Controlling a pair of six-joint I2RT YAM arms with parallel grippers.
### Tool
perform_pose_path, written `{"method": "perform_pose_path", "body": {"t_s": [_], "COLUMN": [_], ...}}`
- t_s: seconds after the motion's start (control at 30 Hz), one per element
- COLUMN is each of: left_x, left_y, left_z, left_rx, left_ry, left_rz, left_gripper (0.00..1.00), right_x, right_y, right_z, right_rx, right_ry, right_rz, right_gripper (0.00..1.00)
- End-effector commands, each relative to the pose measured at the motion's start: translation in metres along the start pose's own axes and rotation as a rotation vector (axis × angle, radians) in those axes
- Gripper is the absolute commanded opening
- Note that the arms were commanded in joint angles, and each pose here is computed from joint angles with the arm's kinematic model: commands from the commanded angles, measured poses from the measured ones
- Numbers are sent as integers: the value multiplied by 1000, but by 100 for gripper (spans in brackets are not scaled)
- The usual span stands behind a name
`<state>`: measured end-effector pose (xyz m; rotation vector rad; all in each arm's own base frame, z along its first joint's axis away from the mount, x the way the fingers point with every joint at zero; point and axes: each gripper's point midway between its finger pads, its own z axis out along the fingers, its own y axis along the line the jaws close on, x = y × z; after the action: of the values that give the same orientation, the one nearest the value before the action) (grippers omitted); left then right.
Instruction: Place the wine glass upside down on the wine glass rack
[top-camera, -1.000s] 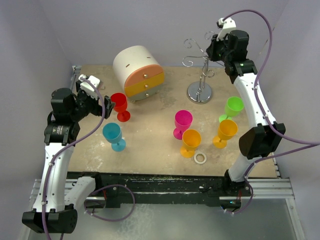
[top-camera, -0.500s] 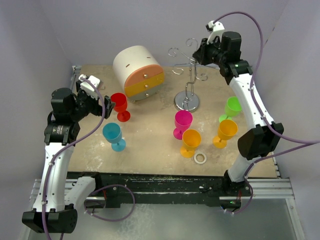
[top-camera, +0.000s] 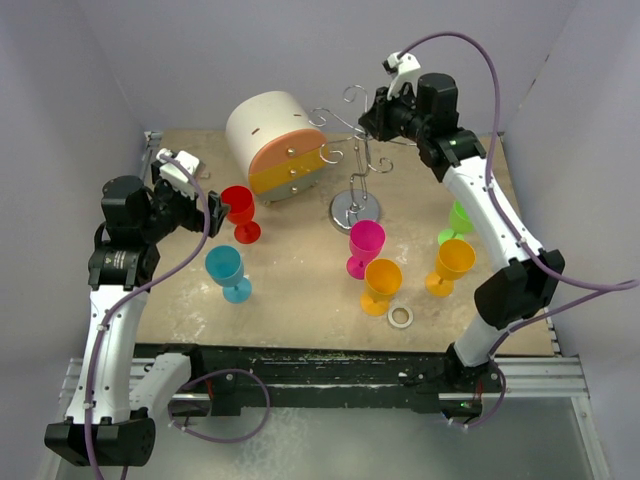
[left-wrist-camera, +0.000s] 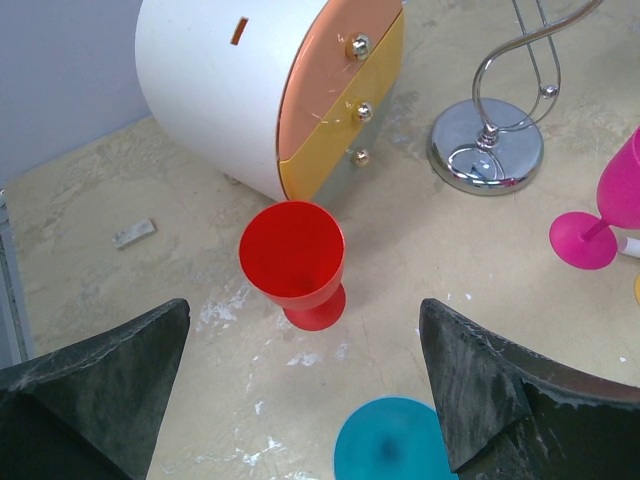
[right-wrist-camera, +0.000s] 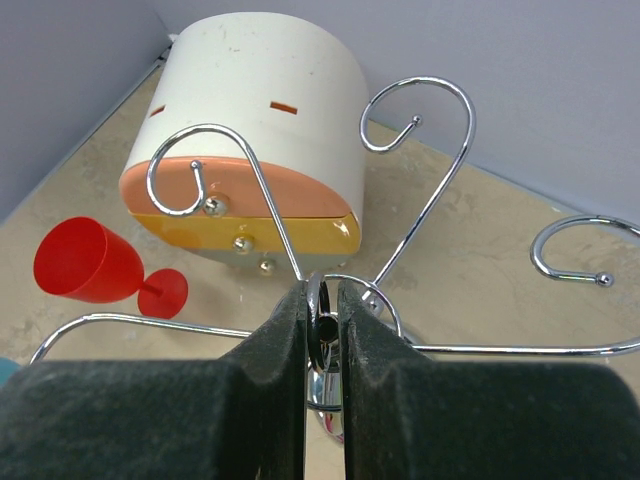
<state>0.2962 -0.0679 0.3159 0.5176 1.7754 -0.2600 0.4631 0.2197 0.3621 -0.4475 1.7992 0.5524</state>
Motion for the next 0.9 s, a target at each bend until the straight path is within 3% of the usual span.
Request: {"method": "perform_pose_path", "body": {"t_s": [0.0,0.17,0.6,0.73,0.87], "left_x": [-6,1,40,52,64], "left_y": [0,4,36,47,57], "left_z": [1,6,38,57,79], "left_rx": [18,2,-107,-115,-102], "left_ry": [-33,-16,171,250,325], "left_rz": [35,34,-98,-132,-147], "left_gripper": [99,99,100,95,82], "right_x": [-49,-42,-49,-60,-67], "right_y": [38,38,40,42,42], "right_z": [-23,-23,-37,-49,-68], "right_rx": [-74,-46,-43,-41,-20], "right_ry": [-161,-148,-150,-179,-195], "right_rz": [16,-7,-68,-104,-157], "right_gripper": [0,1,80,87,88]}}
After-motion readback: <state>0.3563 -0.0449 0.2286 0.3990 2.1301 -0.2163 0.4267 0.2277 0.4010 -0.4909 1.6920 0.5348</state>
